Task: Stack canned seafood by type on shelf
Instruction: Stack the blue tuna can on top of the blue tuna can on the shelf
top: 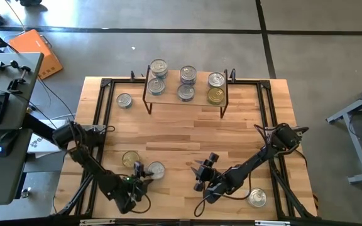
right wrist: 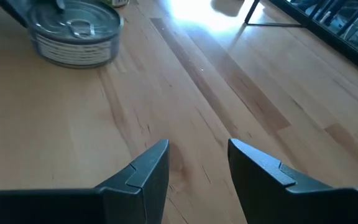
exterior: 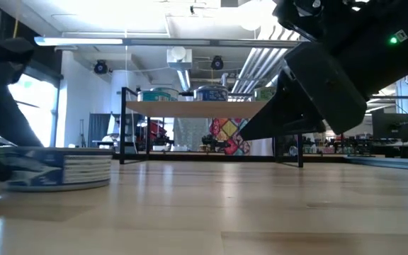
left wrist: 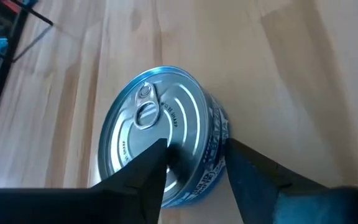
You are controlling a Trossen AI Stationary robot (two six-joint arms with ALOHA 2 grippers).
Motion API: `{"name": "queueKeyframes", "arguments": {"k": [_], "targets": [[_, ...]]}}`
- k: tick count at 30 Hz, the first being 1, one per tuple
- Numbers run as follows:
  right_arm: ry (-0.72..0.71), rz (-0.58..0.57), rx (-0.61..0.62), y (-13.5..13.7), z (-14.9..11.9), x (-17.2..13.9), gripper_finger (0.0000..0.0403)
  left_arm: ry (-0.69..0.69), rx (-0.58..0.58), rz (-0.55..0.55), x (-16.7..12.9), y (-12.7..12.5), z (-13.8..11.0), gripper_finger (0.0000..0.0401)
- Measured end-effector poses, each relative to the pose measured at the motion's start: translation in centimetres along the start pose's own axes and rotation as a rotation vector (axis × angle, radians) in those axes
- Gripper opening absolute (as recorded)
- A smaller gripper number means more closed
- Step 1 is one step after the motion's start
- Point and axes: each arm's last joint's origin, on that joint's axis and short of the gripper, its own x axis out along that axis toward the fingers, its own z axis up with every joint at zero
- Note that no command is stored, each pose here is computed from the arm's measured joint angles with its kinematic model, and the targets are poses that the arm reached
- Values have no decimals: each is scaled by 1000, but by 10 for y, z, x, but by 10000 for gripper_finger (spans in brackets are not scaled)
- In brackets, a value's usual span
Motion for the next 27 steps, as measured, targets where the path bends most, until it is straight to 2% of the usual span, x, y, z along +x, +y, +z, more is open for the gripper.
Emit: {"name": "queueKeyframes", "arguments": {"k": [8,14,18,27], "targets": [[0,11,-5,2,-1,-2,155,-31,-29,13,17,9,-2,71],[-5,46,-58,10,-9,-20,155,-60,-18,4,26,14,9,11],[-26,64,-83,15,-14,-35,155,-74,-10,-20,29,16,22,5],[-108,52,-99,23,-22,-57,155,-118,110,-37,29,26,63,0]]}}
